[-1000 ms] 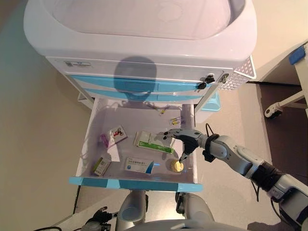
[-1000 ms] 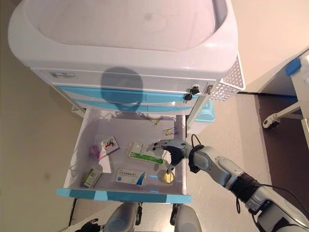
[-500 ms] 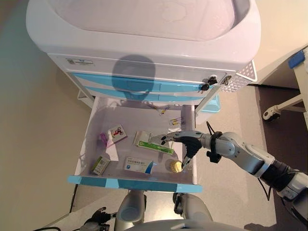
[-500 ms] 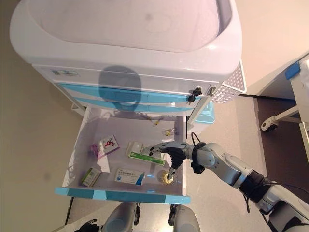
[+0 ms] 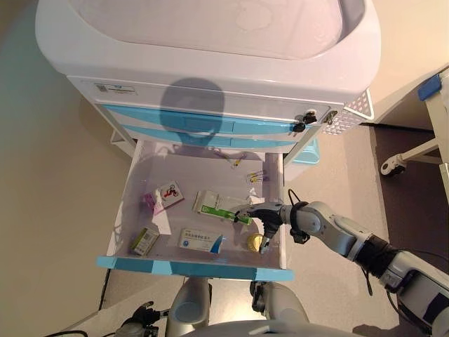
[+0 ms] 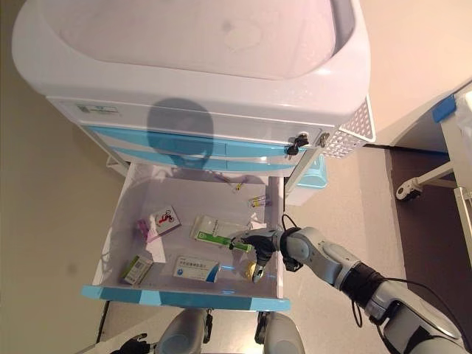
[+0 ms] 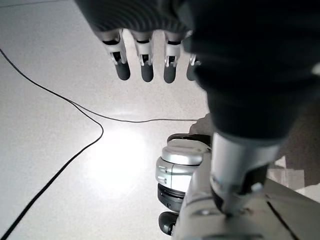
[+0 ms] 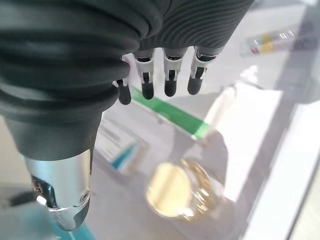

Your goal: Open the drawer and pick up the medicine

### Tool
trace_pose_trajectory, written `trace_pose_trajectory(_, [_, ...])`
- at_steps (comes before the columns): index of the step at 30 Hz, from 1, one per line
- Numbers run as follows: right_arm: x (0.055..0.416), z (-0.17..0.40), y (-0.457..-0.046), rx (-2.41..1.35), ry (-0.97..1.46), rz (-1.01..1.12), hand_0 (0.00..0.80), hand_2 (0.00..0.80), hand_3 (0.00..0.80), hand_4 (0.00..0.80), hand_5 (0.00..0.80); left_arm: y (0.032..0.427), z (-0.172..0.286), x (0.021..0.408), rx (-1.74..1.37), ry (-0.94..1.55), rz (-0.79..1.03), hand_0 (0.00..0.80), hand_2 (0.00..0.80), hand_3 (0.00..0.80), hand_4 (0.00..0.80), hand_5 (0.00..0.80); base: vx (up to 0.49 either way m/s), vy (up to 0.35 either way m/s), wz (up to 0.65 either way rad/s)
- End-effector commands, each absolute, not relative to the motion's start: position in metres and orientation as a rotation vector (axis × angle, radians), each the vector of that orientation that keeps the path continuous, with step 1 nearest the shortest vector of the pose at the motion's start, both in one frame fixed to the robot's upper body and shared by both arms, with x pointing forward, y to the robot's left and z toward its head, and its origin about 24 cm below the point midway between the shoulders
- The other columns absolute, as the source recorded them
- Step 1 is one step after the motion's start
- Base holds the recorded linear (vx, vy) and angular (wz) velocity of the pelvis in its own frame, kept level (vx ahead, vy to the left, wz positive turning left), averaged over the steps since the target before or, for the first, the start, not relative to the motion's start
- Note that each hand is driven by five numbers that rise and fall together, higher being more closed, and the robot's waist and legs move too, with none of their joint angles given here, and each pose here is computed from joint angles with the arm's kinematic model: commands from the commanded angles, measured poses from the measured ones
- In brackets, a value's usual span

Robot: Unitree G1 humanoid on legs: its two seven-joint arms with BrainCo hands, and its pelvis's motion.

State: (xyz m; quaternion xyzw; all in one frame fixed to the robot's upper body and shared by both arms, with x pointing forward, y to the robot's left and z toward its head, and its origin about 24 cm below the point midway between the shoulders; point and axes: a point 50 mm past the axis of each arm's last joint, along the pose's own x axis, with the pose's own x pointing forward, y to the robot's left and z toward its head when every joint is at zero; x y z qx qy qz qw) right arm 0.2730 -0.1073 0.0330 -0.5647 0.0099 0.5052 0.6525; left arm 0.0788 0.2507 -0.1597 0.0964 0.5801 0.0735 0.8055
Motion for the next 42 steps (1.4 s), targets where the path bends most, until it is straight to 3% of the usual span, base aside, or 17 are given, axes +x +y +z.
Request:
trace_pose_trajectory(1, [0.268, 0.039, -0.087, -1.307, -0.1, 1.165, 0.0, 0.0, 0.0, 0.0, 0.0, 0.254, -0.16, 0.074, 0.232, 1.266, 0.166, 0.0, 0.0, 0.0, 0.0, 0.0, 0.0, 0.0, 0.0])
trace_pose_trajectory(42, [0.26, 0.021, -0.094, -1.322, 0.04, 1.154, 0.0, 0.0, 0.0, 0.0, 0.0, 0.253, -0.156, 0.095, 0.232, 1.229, 0.153, 0.0, 0.0, 0.0, 0.0, 0.0, 0.0, 0.0, 0.0])
